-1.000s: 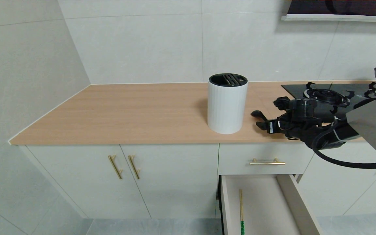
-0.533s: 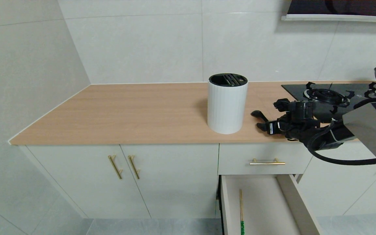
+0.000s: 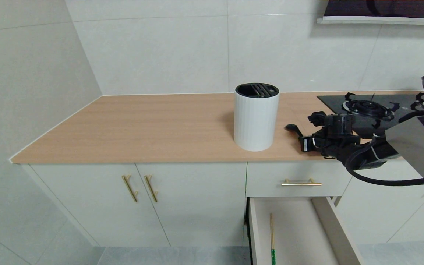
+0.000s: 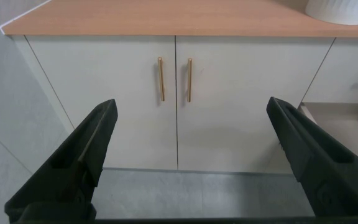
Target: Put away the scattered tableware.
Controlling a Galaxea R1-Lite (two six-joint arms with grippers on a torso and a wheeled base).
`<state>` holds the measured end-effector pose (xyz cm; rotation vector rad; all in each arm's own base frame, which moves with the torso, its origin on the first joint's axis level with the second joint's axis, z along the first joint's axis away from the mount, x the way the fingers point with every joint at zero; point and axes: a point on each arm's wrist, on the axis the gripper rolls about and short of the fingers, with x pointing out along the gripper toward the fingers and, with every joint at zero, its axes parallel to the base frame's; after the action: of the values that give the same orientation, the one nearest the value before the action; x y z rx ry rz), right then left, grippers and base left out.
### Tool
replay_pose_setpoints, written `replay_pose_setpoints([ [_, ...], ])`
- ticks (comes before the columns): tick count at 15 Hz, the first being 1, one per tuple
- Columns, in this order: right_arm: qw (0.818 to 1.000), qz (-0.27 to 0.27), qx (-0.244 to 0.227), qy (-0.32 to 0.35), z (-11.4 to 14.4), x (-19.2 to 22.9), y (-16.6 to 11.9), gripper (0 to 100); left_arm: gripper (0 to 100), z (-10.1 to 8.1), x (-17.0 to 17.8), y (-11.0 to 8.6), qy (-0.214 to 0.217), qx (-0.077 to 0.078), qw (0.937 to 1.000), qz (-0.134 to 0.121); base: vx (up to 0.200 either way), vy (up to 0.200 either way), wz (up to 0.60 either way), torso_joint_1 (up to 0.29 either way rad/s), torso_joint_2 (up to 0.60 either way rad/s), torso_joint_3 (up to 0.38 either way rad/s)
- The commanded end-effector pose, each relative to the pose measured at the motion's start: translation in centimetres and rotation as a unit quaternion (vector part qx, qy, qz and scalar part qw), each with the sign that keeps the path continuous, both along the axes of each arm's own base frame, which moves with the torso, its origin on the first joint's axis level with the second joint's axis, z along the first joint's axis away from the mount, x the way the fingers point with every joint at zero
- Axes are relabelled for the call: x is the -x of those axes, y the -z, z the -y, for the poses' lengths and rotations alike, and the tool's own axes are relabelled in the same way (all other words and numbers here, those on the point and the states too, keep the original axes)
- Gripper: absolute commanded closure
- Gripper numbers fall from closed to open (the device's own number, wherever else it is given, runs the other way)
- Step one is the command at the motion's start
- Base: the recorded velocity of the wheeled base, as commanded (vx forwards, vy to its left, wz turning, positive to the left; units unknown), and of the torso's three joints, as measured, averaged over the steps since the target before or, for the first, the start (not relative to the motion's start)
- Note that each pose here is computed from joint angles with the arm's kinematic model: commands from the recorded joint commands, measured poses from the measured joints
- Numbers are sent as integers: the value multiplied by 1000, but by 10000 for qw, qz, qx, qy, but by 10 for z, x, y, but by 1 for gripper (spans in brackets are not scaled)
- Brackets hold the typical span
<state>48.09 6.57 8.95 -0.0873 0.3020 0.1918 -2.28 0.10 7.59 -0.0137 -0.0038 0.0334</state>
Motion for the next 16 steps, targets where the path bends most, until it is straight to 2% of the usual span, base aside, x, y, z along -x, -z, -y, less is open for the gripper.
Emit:
replay_pose_setpoints([
  [1,10000,-6,1,-12,-1,0,0,100,0,0,0,0,-2,1,10000,-3,0,0,0,0,0,0],
  [5,10000,8,-9,-10,0,2,-5,100,0,0,0,0,-2,1,10000,-3,0,0,0,0,0,0],
  [8,9993,-81,-291,232,-3,15,-35,100,0,0,0,0,-2,1,10000,-10,0,0,0,0,0,0],
  [9,9971,-308,-589,383,-12,28,-56,100,0,0,0,0,-2,1,10000,-3,0,0,0,0,0,0],
  [11,9939,-658,-673,566,-19,56,-85,100,0,0,0,0,-2,1,10000,-10,0,0,0,0,0,0],
  [13,9921,-808,-723,625,-18,80,-97,100,0,0,0,0,-2,1,10000,-3,0,0,0,0,0,0],
  [16,9899,-1104,-693,550,-19,128,-98,100,0,0,0,0,-2,1,10000,-3,0,0,0,0,0,0],
])
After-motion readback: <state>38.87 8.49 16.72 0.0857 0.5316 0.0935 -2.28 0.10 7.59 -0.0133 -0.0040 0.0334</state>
